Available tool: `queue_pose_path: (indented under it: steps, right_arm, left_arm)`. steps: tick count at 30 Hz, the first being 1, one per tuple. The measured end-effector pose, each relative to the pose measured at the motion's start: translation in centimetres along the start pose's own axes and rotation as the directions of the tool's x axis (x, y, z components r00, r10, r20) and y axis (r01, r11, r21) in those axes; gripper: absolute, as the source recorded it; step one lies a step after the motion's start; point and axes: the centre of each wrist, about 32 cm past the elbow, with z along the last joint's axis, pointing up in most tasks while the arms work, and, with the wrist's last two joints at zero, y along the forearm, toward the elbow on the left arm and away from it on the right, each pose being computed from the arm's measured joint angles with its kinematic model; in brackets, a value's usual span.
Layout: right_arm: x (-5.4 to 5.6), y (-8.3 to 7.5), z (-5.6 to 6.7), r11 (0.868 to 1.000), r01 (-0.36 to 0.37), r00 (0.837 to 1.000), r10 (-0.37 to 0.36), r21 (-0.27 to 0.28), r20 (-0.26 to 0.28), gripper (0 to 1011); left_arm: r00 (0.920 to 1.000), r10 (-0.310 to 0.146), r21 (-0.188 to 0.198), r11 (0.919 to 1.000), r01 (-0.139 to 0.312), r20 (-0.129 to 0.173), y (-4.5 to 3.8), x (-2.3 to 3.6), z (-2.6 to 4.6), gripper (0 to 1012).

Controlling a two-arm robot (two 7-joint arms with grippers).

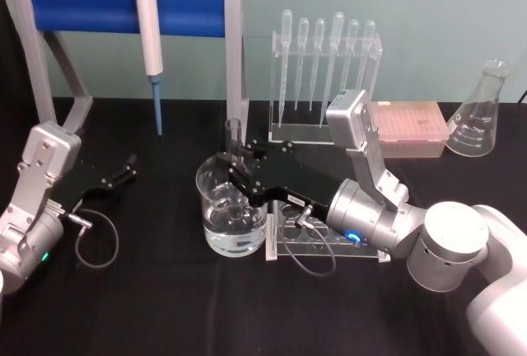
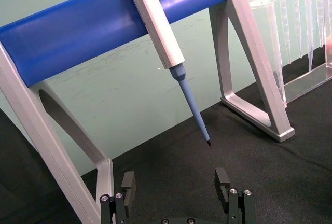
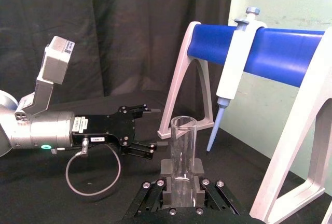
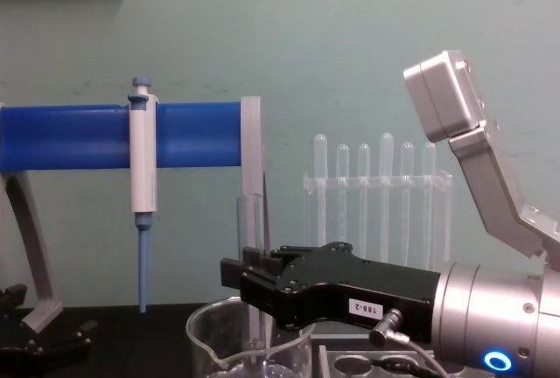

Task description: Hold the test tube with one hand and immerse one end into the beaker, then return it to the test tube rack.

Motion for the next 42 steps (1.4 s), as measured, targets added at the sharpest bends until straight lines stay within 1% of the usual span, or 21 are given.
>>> queue_pose_path:
  steps: [42]
  right_arm:
    - [0.0,0.0,0.0,1.0,0.0,1.0,0.0,0.0,0.0,227]
  left_arm:
    - [1.0,0.0,0.0,1.0,0.0,0.0,0.0,0.0,0.0,1000]
